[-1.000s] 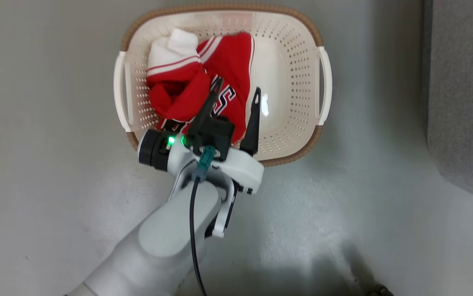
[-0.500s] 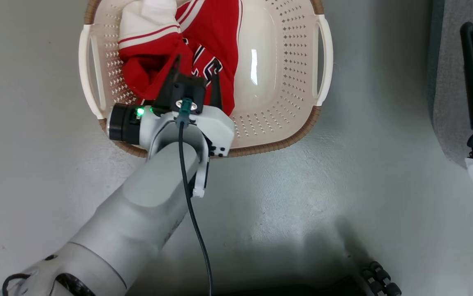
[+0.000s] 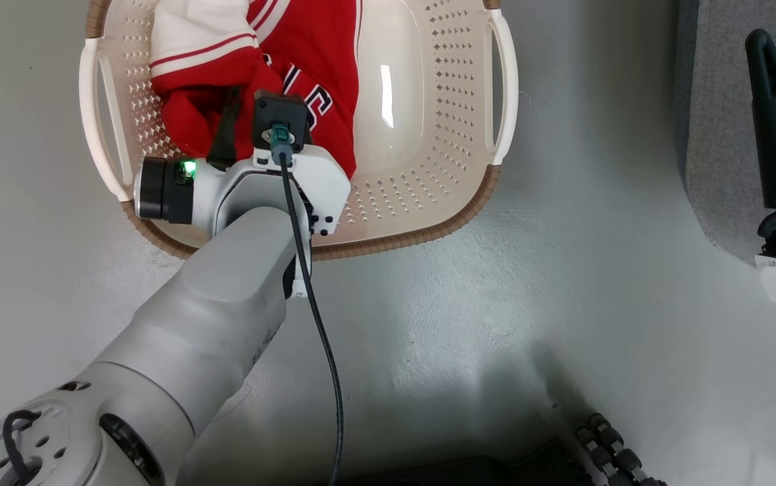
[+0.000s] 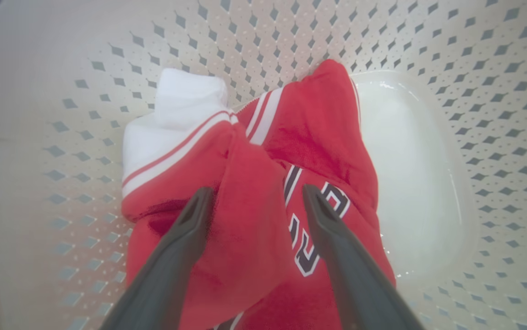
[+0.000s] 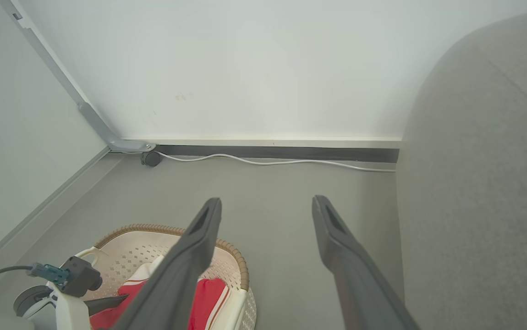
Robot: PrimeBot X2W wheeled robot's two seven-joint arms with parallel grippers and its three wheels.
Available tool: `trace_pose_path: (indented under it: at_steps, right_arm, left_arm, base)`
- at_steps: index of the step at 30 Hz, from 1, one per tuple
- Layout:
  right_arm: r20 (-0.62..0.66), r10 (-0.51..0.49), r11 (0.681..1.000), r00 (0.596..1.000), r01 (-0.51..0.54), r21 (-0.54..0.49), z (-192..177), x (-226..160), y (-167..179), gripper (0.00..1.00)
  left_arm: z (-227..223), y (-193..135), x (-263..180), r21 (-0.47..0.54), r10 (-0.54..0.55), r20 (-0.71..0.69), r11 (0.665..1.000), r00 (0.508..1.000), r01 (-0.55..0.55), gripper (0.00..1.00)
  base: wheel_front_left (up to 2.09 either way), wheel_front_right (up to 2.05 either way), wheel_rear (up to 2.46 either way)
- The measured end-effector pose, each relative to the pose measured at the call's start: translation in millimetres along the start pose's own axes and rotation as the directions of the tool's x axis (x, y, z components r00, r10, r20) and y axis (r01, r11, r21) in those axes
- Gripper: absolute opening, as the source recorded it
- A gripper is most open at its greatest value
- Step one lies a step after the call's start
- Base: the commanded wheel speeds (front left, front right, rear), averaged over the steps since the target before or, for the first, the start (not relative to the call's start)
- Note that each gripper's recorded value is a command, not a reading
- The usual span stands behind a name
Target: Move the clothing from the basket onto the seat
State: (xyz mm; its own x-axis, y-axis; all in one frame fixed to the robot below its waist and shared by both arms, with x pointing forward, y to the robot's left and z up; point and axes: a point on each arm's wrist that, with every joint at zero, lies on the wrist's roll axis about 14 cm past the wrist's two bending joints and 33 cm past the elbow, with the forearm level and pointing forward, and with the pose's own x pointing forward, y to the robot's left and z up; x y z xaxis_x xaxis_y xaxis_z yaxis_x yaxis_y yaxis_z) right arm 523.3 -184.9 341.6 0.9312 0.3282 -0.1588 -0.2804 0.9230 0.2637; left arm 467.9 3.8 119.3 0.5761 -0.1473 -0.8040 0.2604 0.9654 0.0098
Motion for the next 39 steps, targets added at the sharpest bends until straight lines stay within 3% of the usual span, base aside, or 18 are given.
trace_pose_path:
  at_steps: [1,2,3,4,16,22,39]
  right_arm:
    - [-0.001,-0.001,1.000,1.000,0.001,0.000,-0.3,-0.2,-0.4,1.00]
    - [-0.001,-0.002,1.000,1.000,0.002,0.001,-0.6,-0.2,-0.5,1.00]
    - [0.000,-0.003,1.000,1.000,0.003,0.002,-0.3,-0.1,-0.3,1.00]
    - [0.002,-0.002,1.000,1.000,0.002,0.002,0.6,0.1,0.0,1.00]
    - [0.080,0.002,1.000,0.997,-0.001,-0.009,40.7,-3.9,10.2,1.00]
    - [0.121,-0.011,1.000,0.993,0.013,-0.015,63.6,-12.2,13.7,1.00]
    - [0.188,-0.086,0.996,0.978,0.091,-0.015,106.3,-65.5,34.2,1.00]
  left_arm:
    - [-1.0,-1.3,0.1,0.001,-0.004,-0.003,1.000,1.000,0.004,1.00]
    - [-1.2,-2.4,-0.1,0.002,-0.008,-0.005,1.000,1.000,0.008,0.89]
    - [-1.5,-3.2,-0.7,-0.001,-0.010,-0.008,1.000,1.000,0.010,0.08]
    - [-1.7,-3.4,-1.6,-0.009,-0.011,-0.013,1.000,1.000,0.011,0.00]
    - [22.6,-14.4,-37.5,-0.056,-0.063,0.054,0.996,0.997,0.066,0.00]
    - [56.3,-16.9,-61.3,-0.084,-0.072,0.148,0.993,0.986,0.085,0.00]
    - [121.7,-9.2,-166.5,-0.076,-0.053,0.427,0.993,0.903,0.094,0.00]
  base:
    - [0.00,0.00,0.00]
    - [0.00,0.00,0.00]
    - [0.00,0.00,0.00]
    - [0.00,0.00,0.00]
    - [0.00,0.00,0.00]
    - [0.00,0.00,0.00]
    - [0.00,0.00,0.00]
